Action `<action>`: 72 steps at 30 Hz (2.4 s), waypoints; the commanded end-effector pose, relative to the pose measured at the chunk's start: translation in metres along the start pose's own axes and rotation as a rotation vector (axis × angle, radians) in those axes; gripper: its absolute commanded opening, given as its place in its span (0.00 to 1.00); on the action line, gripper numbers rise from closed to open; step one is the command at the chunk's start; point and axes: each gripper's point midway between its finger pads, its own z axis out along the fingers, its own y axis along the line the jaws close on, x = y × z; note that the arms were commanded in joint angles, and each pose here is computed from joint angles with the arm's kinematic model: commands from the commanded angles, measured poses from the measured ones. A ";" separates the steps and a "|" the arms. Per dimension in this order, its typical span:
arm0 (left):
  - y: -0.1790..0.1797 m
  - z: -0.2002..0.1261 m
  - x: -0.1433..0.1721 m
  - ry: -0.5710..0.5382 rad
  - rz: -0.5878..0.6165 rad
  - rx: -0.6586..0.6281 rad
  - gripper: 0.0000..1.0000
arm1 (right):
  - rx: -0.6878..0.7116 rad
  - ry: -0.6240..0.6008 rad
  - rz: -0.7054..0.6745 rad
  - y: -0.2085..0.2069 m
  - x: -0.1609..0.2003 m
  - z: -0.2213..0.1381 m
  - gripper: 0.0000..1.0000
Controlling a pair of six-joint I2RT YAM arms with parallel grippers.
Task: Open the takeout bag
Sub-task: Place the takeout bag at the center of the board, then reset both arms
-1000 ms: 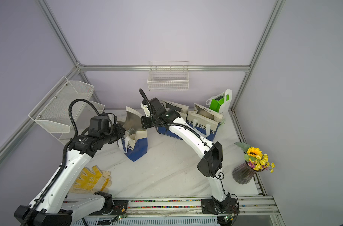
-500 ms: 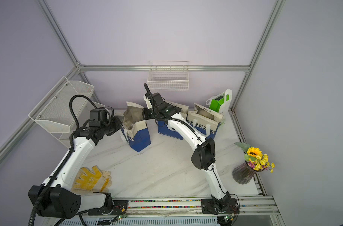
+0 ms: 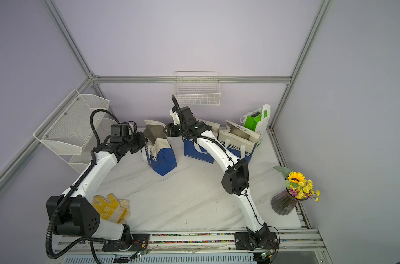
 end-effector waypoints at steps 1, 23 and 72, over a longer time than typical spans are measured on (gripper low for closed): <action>-0.011 -0.009 -0.017 -0.043 0.008 0.037 0.00 | 0.004 -0.086 -0.036 0.011 -0.028 -0.026 0.59; -0.019 -0.020 -0.010 -0.034 0.026 0.068 0.18 | 0.008 -0.126 -0.122 0.033 -0.041 -0.068 0.38; 0.185 -0.028 0.030 -0.807 0.446 -0.486 1.00 | 0.899 -0.549 -0.191 -0.323 0.154 -0.250 0.97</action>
